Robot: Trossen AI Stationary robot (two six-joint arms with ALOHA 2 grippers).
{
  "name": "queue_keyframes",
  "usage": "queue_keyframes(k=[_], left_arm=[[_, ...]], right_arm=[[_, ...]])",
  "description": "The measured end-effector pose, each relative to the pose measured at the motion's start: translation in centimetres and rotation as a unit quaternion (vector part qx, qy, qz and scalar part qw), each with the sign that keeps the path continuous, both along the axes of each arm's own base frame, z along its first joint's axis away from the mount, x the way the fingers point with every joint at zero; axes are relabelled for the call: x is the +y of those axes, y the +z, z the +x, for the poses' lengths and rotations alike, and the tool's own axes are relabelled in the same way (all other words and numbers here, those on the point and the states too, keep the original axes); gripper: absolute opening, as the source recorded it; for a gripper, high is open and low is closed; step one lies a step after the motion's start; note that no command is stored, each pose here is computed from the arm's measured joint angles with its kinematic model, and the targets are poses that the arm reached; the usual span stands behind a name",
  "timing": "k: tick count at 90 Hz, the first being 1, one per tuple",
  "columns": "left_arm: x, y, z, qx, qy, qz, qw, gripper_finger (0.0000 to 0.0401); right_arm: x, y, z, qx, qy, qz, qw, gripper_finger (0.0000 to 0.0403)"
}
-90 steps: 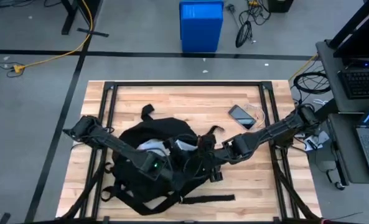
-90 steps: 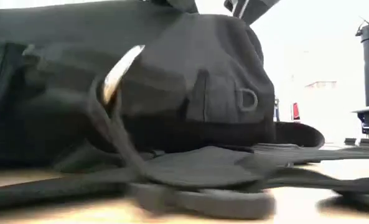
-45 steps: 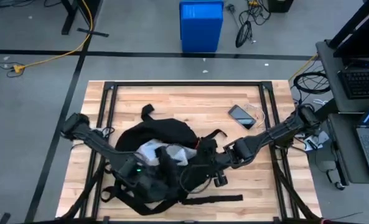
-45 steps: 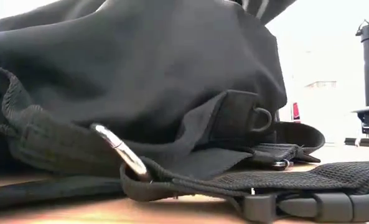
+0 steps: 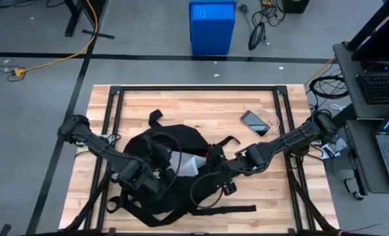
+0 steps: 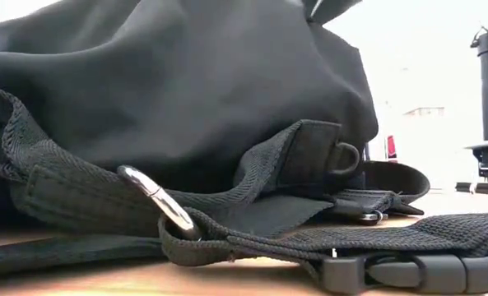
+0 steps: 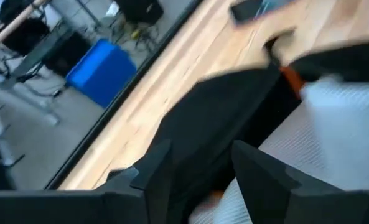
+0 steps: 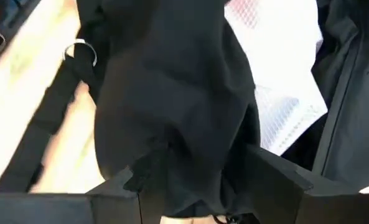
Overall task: Unpack backpack
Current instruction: Put the zip bag into the black backpack
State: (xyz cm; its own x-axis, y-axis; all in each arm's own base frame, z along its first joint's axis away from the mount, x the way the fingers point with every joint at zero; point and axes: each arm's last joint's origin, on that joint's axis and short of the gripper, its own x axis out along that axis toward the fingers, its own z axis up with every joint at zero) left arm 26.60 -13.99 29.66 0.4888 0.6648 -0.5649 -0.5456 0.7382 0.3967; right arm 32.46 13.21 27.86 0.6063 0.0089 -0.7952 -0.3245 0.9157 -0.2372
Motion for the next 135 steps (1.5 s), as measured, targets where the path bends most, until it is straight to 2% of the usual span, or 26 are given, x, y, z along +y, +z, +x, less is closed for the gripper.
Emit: queue_keyframes(k=[12,25,41,63,75,85,105,114,126,135], left_arm=[[1.2,-2.4,0.9,0.041,-0.012,-0.006,0.999,0.0151],[1.9,-4.5,1.8,0.074,-0.054,-0.022,0.996,0.0151],[3.6,-5.9,2.3,0.116,-0.072,0.008,0.991,0.0151],[6.0,-6.8,3.9,0.136,-0.107,0.012,0.985,0.0151],[7.3,-7.3,4.7,0.142,-0.140,-0.050,0.979,0.0150],[7.7,-7.2,5.1,0.141,-0.154,-0.051,0.977,0.0150],[9.7,-7.8,5.7,0.155,-0.134,-0.050,0.978,0.0148],[10.4,-8.7,6.2,0.184,-0.158,-0.064,0.968,0.0117],[10.7,-8.8,6.6,0.172,-0.162,-0.066,0.969,0.0023],[10.8,-8.6,6.6,0.166,-0.160,-0.064,0.971,0.0011]], right_arm=[[-0.5,-0.1,0.1,0.006,-0.004,-0.003,1.000,0.0178],[-0.9,0.0,0.3,0.003,-0.010,-0.002,1.000,0.0178],[-1.1,0.0,0.4,0.003,-0.013,-0.002,1.000,0.0178],[-1.0,0.0,0.4,-0.001,-0.013,0.000,1.000,0.0178],[-0.9,0.0,0.4,0.002,-0.005,0.011,1.000,0.0178],[-0.9,0.0,0.4,0.004,0.001,0.019,1.000,0.0178],[-0.8,0.1,0.5,-0.002,0.002,0.022,1.000,0.0178],[-0.8,0.2,0.7,-0.011,0.002,0.026,1.000,0.0178],[-0.7,0.4,0.9,-0.026,0.000,0.032,0.999,0.0178],[-0.8,0.3,1.0,-0.025,-0.004,0.033,0.999,0.0175]])
